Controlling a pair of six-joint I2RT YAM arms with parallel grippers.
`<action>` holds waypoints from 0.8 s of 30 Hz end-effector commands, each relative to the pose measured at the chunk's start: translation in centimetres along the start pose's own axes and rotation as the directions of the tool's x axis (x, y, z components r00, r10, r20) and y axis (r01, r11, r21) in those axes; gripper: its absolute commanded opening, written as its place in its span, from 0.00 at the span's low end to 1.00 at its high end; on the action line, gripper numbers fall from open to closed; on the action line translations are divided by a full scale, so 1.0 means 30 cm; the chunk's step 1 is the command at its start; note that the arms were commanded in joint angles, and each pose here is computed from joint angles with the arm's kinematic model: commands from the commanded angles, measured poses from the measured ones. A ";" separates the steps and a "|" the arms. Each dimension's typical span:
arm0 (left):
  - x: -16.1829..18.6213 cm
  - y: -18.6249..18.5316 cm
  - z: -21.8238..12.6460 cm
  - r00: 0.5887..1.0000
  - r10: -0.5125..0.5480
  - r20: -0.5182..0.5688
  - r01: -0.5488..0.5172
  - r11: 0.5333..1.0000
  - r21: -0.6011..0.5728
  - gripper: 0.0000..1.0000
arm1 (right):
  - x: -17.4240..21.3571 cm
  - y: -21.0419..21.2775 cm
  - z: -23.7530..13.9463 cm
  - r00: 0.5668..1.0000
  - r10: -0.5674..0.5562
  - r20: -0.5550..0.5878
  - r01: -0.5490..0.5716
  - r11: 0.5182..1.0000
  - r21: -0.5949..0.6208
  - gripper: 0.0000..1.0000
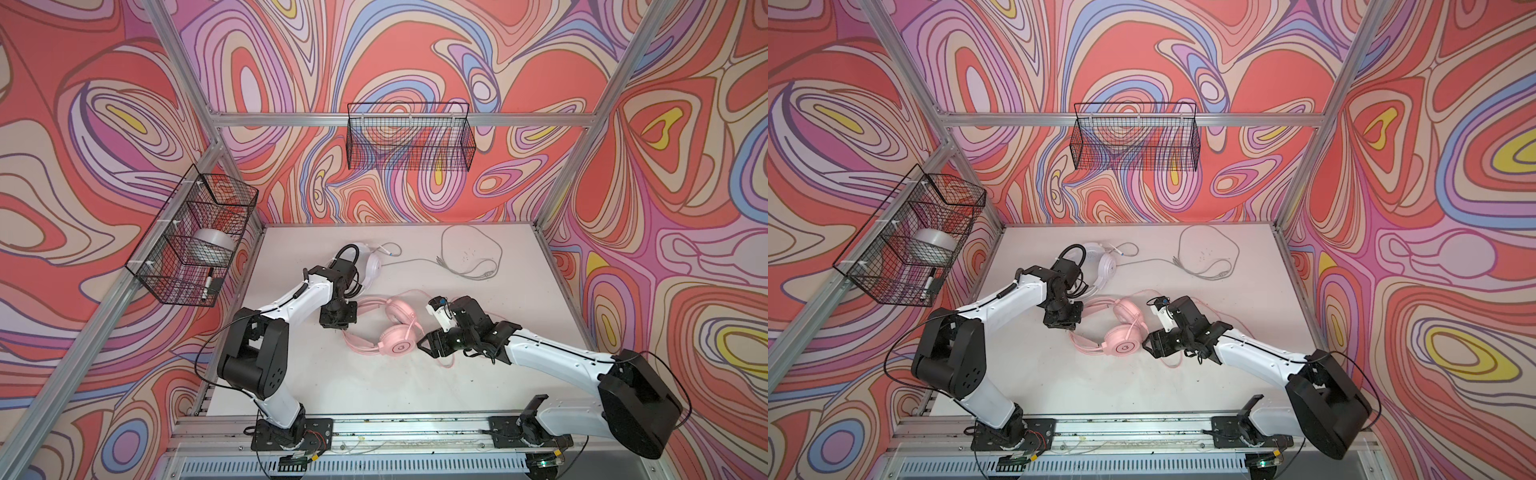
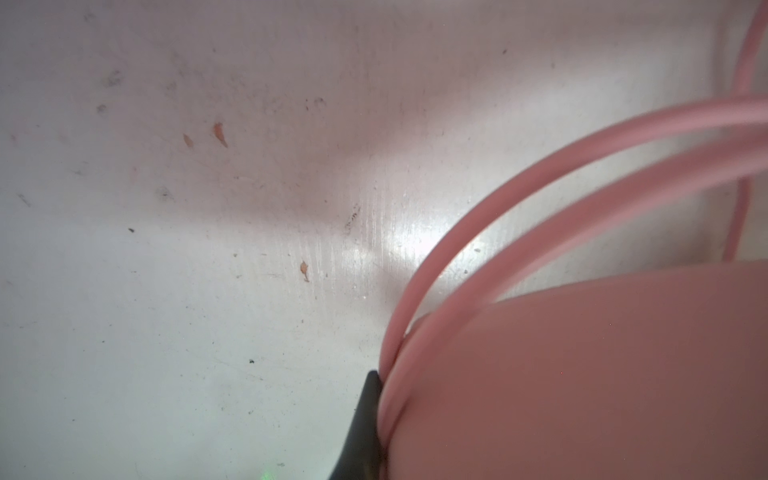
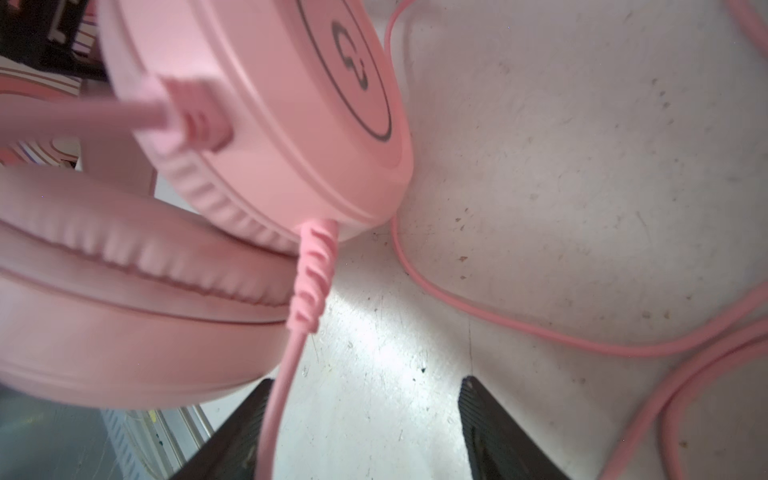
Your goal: Wrap the headphones
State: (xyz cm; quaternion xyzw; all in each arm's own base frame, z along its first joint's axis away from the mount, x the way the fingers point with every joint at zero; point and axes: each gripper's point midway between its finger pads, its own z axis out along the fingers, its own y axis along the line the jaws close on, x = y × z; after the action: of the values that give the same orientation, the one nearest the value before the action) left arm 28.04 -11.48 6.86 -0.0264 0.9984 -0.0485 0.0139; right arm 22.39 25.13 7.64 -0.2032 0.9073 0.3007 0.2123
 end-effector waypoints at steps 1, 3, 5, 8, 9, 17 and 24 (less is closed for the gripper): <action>-0.028 -0.023 -0.078 0.999 -0.044 0.029 0.042 0.996 0.073 0.00 | 0.009 -0.011 0.030 1.000 0.010 0.004 -0.010 1.000 0.004 0.69; -0.046 -0.016 -0.104 0.997 -0.059 0.054 0.054 0.994 0.090 0.00 | 0.021 -0.016 0.040 1.000 0.013 -0.003 -0.013 1.000 0.000 0.67; -0.062 -0.009 -0.126 0.994 -0.086 0.070 0.077 0.990 0.119 0.00 | 0.034 -0.022 0.051 1.000 0.014 -0.014 -0.014 1.000 -0.001 0.66; -0.081 -0.002 -0.163 0.989 -0.121 0.088 0.106 0.982 0.158 0.00 | 0.049 -0.029 0.066 1.000 0.015 -0.028 -0.015 1.000 -0.002 0.64; -0.087 0.001 -0.178 0.987 -0.126 0.100 0.108 0.981 0.162 0.00 | 0.056 -0.033 0.072 0.999 0.017 -0.033 -0.017 1.000 -0.003 0.64; -0.124 0.036 -0.279 0.970 -0.173 0.172 0.145 0.976 0.165 0.00 | 0.095 -0.046 0.114 0.997 0.029 -0.069 -0.031 0.999 -0.017 0.60; -0.158 0.070 -0.349 0.947 -0.227 0.226 0.190 0.966 0.173 0.00 | 0.116 -0.059 0.138 0.993 0.042 -0.107 -0.043 0.999 -0.009 0.57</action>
State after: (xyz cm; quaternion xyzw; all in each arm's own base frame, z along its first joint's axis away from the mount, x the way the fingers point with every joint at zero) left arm 32.06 -8.06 14.62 -0.1177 0.9822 -0.0980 0.1093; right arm 22.06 25.67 3.05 -0.2017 0.9141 0.3037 0.1772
